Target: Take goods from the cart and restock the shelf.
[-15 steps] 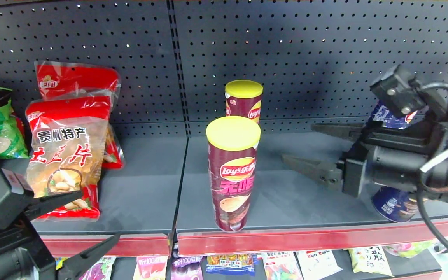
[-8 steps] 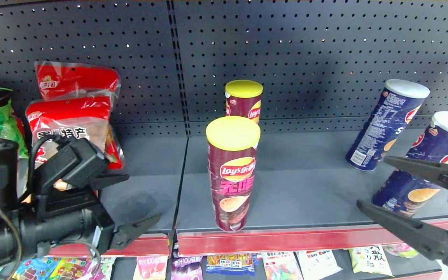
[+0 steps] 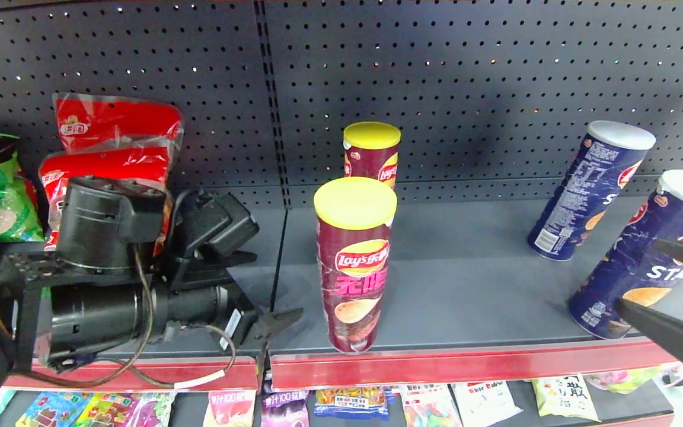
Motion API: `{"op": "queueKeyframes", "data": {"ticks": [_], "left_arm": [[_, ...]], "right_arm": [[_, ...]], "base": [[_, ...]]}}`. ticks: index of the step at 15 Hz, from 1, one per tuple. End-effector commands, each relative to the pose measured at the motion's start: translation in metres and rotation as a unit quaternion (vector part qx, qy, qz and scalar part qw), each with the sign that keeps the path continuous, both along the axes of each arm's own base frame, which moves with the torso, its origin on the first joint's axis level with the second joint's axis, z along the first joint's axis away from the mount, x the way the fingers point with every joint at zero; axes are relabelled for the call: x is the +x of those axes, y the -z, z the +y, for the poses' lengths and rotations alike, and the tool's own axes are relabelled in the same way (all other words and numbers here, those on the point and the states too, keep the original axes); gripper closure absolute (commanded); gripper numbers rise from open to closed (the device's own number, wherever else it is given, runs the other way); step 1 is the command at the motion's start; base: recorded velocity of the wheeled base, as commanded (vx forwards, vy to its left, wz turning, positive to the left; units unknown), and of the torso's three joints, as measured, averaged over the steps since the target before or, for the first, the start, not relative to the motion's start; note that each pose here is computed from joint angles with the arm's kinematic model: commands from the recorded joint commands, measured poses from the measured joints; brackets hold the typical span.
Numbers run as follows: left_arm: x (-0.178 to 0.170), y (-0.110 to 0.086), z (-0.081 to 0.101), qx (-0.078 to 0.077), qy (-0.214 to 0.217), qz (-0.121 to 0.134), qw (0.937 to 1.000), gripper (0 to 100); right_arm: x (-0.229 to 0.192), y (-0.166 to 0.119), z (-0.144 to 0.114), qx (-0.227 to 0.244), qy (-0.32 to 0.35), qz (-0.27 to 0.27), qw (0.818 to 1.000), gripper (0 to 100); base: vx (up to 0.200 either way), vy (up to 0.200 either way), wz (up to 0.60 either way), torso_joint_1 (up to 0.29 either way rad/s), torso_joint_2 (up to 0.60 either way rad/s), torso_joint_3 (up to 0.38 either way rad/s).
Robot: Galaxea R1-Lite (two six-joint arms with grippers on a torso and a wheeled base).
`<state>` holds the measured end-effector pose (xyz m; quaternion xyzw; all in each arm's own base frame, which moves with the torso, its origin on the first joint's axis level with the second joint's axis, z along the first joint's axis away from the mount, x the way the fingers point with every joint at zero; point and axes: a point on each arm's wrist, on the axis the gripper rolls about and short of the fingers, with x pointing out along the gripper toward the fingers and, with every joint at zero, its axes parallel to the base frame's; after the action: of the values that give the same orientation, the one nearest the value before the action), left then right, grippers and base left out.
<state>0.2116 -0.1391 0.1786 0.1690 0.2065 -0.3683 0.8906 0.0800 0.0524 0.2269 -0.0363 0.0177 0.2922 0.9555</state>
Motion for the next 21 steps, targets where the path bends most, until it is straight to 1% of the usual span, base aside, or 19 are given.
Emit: {"op": "queueKeyframes", "data": {"ticks": [1,4,8,11,13,18,21], "left_arm": [[0.011,0.006,-0.011,0.006,0.005,0.010,0.9999,0],[0.014,0.007,-0.019,0.008,0.015,0.012,0.9998,0],[0.018,0.007,-0.023,0.008,0.016,0.011,0.9998,0],[0.026,0.006,-0.030,0.007,0.020,0.006,0.9998,0],[0.027,0.008,-0.033,0.009,0.023,0.009,0.9997,0],[0.028,0.009,-0.035,0.009,0.023,0.012,0.9996,0],[0.011,0.021,-0.022,0.024,0.024,0.031,0.9989,0]], "right_arm": [[0.000,-0.001,-0.001,0.002,0.002,-0.002,1.000,0],[0.000,-0.001,-0.001,0.006,0.004,0.000,1.000,0],[0.000,-0.001,-0.001,0.006,0.005,0.000,1.000,0],[0.000,-0.001,-0.001,0.007,0.005,0.001,1.000,0],[0.000,-0.001,-0.001,0.007,0.006,0.001,1.000,0],[0.001,-0.001,-0.001,0.009,0.006,0.004,1.000,0],[0.001,-0.001,-0.001,0.011,0.006,0.005,1.000,0]], "base": [[0.000,0.000,0.00,0.000,0.00,0.000],[0.000,0.000,0.00,0.000,0.00,0.000],[0.000,0.000,0.00,0.000,0.00,0.000],[0.000,0.000,0.00,0.000,0.00,0.000],[0.000,0.000,0.00,0.000,0.00,0.000],[0.000,0.000,0.00,0.000,0.00,0.000],[0.000,0.000,0.00,0.000,0.00,0.000]]}}
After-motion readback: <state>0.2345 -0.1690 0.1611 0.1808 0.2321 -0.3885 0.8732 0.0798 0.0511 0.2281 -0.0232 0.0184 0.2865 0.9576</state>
